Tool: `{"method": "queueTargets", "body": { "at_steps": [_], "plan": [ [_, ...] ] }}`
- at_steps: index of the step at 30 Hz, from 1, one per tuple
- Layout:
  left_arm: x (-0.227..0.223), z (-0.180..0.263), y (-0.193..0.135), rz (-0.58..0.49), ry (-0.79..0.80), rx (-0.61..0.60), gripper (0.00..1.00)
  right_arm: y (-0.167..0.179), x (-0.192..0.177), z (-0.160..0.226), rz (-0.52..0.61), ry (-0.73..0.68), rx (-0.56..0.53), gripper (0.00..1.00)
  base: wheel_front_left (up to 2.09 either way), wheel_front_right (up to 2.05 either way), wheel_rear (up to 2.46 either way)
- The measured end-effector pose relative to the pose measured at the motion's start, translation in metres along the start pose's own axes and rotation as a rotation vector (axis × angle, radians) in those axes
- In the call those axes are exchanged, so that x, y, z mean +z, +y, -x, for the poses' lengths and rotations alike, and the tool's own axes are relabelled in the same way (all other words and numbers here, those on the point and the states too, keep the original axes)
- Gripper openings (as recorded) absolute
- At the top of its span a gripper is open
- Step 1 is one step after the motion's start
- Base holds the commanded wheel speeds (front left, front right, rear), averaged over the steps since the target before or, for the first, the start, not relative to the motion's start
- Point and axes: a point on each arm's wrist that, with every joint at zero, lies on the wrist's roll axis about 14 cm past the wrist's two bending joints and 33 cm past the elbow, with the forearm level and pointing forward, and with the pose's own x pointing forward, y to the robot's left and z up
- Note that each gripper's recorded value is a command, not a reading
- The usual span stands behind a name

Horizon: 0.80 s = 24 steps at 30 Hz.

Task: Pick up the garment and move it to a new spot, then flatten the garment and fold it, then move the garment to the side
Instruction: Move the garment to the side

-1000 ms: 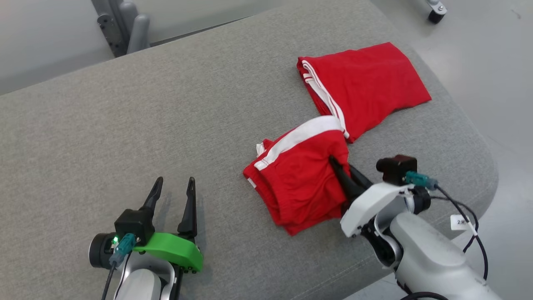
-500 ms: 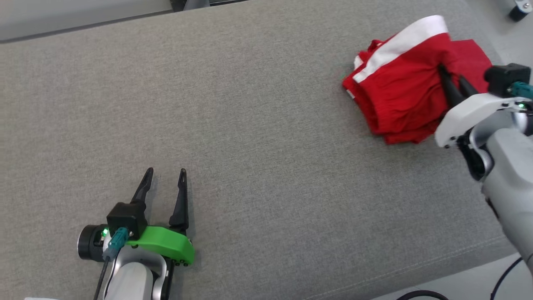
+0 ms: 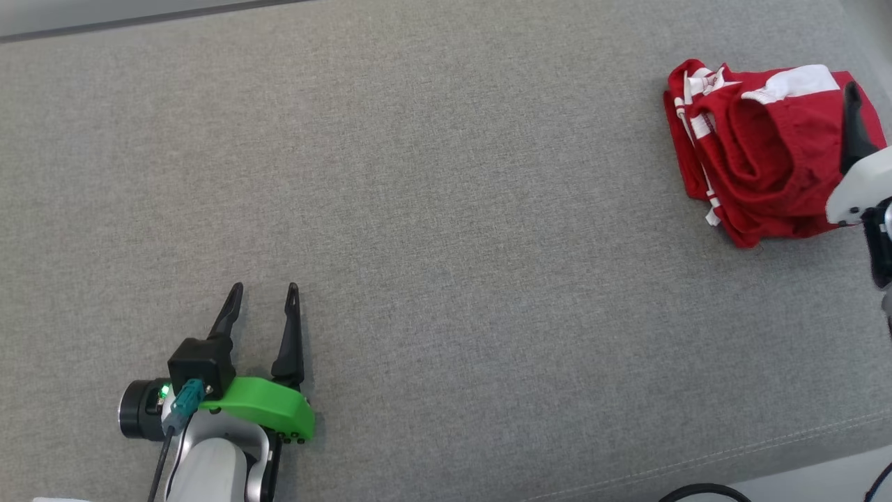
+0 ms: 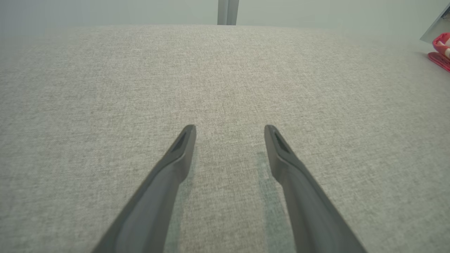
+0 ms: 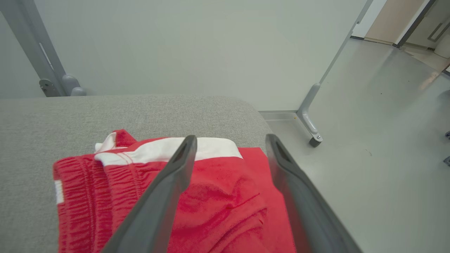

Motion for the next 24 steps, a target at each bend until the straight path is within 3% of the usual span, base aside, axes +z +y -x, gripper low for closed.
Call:
{"method": "queueTargets", "body": {
  "at_steps": [12,24],
  "plan": [
    [0.019,0.026,0.018,0.019,-0.048,0.089,1.00,0.153,0.010,0.065,-0.138,-0.141,0.318,1.00,0.00,0.00,0.00],
    [0.022,0.072,0.044,0.030,-0.065,0.204,1.00,0.199,-0.017,0.131,-0.239,-0.088,0.407,1.00,0.00,0.00,0.00]
  ]
}}
